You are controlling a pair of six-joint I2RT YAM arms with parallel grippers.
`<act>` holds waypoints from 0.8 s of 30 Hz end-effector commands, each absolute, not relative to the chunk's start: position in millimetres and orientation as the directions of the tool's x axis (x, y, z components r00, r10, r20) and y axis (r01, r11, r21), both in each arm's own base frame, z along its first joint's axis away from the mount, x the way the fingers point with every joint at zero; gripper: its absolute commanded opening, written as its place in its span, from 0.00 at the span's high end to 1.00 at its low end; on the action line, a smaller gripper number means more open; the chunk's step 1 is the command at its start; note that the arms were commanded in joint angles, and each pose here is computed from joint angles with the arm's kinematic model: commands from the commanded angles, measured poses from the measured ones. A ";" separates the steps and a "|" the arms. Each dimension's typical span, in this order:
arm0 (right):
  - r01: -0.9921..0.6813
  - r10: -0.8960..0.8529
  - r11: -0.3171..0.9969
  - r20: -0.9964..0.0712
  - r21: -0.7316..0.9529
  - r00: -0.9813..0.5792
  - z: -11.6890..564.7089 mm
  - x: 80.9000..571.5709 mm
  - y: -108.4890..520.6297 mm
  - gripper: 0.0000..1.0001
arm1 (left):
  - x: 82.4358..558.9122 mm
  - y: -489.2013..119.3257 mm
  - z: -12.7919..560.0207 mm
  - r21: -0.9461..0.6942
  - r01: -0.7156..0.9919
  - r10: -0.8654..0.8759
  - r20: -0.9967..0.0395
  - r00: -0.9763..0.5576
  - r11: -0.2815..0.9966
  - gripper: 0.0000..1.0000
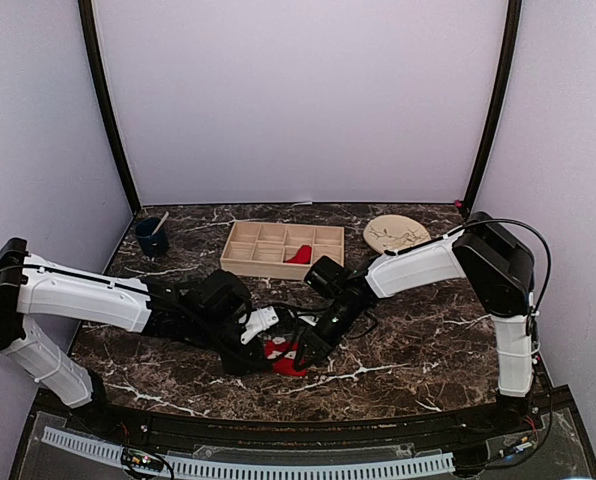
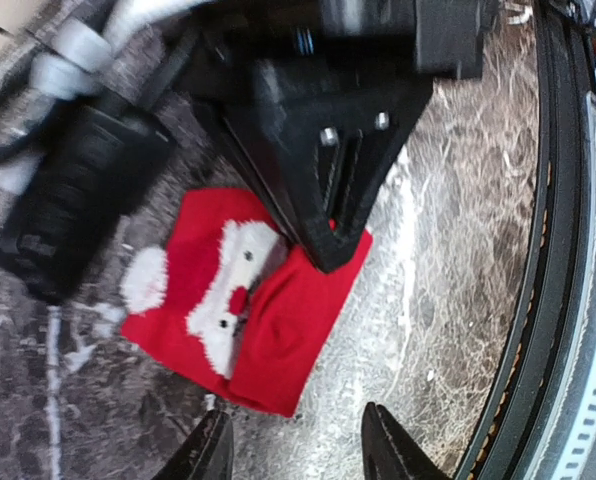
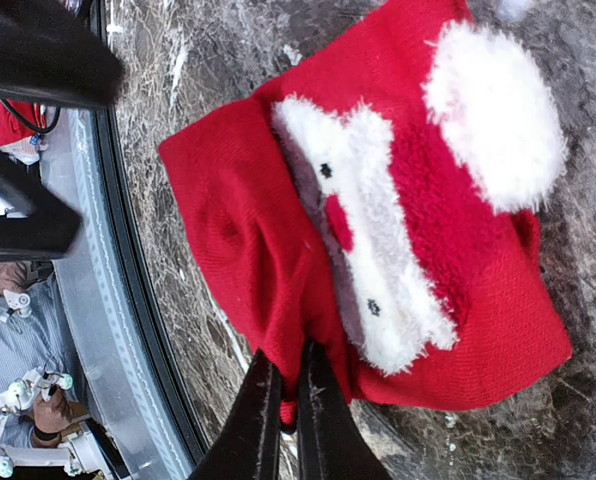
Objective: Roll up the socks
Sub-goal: Roll the sock at the center of the board.
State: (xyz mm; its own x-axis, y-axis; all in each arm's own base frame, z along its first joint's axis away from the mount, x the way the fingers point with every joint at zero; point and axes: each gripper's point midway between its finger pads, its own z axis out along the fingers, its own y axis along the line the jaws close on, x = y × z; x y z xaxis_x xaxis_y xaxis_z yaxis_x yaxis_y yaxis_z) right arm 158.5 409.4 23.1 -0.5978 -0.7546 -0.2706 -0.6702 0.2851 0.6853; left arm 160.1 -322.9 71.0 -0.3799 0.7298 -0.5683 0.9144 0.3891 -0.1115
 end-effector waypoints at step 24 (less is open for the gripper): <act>-0.679 -0.788 0.377 -0.167 0.630 -0.593 -6.1 152.6 388.1 0.93 | 160.9 -338.5 34.7 -0.093 0.950 0.772 -0.563 -0.297 0.297 0.55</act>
State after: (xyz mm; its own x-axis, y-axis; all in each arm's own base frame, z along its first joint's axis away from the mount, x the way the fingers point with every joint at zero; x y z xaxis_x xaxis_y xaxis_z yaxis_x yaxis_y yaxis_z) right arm 158.0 409.9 23.9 -0.5936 -0.7575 -0.2716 -0.6731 0.2825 0.6834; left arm 161.2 -336.9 37.3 -0.3188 0.7716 -0.5504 0.9432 0.3154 -0.1041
